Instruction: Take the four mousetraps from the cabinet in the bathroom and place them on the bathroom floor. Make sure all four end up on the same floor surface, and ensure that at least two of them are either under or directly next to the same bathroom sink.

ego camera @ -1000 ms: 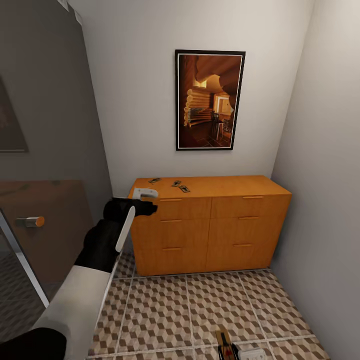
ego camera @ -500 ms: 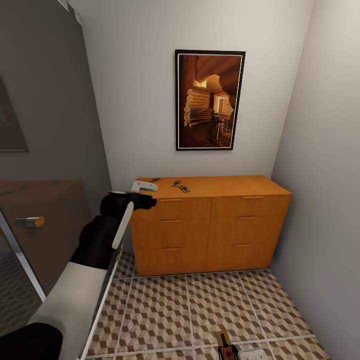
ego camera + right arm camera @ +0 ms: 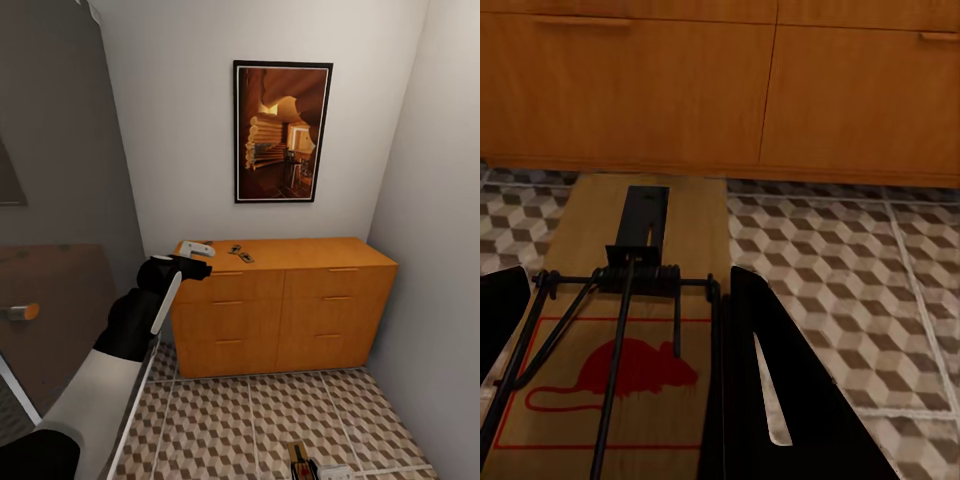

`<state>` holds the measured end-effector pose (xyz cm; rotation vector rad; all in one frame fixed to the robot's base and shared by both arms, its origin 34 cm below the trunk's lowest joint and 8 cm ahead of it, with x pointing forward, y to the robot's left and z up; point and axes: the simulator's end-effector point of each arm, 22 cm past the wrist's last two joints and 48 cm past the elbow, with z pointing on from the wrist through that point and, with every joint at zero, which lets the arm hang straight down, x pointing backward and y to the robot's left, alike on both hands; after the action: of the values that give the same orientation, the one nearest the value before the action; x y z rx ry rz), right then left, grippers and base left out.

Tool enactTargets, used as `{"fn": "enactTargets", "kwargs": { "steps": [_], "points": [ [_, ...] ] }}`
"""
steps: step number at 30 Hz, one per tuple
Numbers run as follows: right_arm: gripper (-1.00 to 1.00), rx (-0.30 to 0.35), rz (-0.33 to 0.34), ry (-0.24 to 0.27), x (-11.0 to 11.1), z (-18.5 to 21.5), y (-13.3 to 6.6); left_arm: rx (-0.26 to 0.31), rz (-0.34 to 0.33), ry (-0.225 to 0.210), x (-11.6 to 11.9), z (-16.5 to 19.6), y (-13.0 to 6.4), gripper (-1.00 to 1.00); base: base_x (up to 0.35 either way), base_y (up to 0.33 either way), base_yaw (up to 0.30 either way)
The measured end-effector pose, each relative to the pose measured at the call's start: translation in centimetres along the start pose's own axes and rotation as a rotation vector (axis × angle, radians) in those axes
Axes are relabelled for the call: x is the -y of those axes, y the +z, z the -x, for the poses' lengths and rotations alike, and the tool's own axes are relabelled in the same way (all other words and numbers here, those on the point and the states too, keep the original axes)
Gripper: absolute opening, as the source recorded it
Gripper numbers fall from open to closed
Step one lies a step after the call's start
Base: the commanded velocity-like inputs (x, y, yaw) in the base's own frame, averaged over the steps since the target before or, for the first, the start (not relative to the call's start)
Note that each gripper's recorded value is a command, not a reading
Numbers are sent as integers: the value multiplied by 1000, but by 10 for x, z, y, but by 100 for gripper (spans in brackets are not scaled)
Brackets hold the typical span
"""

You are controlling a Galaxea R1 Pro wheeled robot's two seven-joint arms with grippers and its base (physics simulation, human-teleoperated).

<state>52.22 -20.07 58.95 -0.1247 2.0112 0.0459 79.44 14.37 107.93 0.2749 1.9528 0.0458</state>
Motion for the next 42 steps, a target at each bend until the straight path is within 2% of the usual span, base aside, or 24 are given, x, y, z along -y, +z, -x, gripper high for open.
{"fn": "enactTargets", "kwargs": {
  "steps": [15, 22, 26, 33, 42],
  "points": [
    [-100, 0, 0, -1, 0, 0, 0, -2, -8, 12, 6, -1, 0, 100, 330, 0, 0],
    [-100, 1, 0, -2, 1, 0, 0, -2, -18, 33, 15, -1, 0, 100, 274, 0, 0],
    [-100, 1, -14, -13, 15, -1, -1, -1, -21, 37, 16, -1, 0, 100, 103, 0, 0],
    [-100, -8, -63, -56, 62, -6, -4, -6, -23, 39, 18, -3, 1, 100, 20, 0, 0],
    [-100, -13, -75, -70, 75, -7, -6, -19, -28, 42, 20, -8, 4, 100, 1, 0, 0]
  ]
}}
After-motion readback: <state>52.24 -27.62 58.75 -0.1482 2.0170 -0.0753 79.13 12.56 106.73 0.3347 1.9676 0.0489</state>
